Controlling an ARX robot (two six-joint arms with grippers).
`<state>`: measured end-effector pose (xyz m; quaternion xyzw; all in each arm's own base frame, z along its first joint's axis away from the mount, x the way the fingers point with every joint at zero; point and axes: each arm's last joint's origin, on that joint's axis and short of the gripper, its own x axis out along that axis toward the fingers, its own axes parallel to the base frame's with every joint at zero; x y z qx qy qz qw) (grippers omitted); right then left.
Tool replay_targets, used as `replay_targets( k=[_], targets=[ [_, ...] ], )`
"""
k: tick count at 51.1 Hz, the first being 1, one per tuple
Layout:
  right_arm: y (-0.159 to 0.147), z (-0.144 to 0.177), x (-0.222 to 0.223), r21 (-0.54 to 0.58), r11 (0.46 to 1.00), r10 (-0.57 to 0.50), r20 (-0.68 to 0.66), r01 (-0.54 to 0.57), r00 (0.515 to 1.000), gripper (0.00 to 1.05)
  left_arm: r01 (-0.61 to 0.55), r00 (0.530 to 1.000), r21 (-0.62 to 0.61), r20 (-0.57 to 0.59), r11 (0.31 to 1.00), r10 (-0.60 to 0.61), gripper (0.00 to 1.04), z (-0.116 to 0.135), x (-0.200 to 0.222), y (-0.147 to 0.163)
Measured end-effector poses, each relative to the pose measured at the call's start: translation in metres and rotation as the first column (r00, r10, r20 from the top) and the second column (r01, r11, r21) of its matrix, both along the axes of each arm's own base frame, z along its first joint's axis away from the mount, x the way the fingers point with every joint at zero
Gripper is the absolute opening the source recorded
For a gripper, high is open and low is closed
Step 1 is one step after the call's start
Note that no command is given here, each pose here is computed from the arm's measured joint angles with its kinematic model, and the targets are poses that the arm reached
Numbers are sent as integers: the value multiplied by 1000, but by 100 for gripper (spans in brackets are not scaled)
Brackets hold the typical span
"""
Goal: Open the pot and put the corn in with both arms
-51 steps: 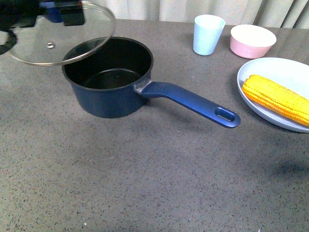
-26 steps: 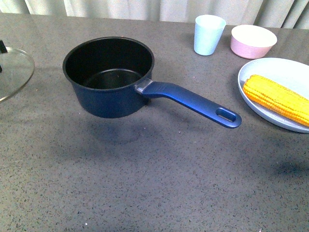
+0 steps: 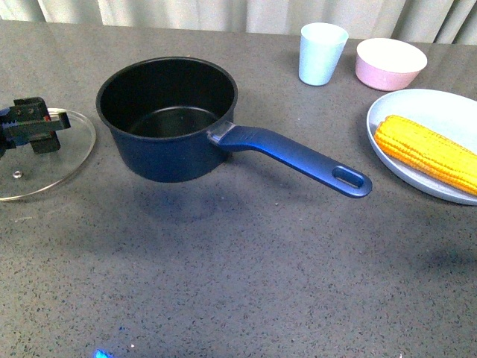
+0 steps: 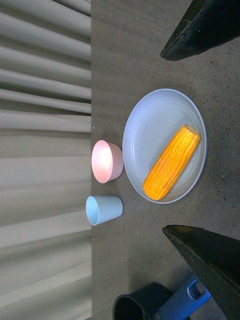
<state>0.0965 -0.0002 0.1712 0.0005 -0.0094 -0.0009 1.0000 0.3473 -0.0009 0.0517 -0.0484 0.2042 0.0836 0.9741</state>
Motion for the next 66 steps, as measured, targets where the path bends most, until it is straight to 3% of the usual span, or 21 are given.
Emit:
replay_targets(
  k=[17, 22, 30, 49, 66],
  targets=[
    [0, 0, 0, 0, 1000, 0, 0, 0, 1000, 96, 22, 1000, -7, -6, 1000, -22, 60, -6, 2, -8],
    [0, 0, 0, 0, 1000, 0, 0, 0, 1000, 96, 26, 1000, -8, -6, 1000, -26, 79, -7, 2, -9],
    [0, 0, 0, 0, 1000, 0, 0, 0, 1000, 96, 25, 1000, -11, -1, 1000, -25, 98, -7, 2, -9],
    [0, 0, 0, 0, 1000, 0, 0, 0, 1000, 96, 20, 1000, -28, -3, 999, -20, 96, 4, -27, -6],
    [0, 0, 0, 0, 1000, 0, 0, 0, 1000, 96, -11, 997, -57, 77, 998, 15, 96, 66, -99, 6]
  ],
)
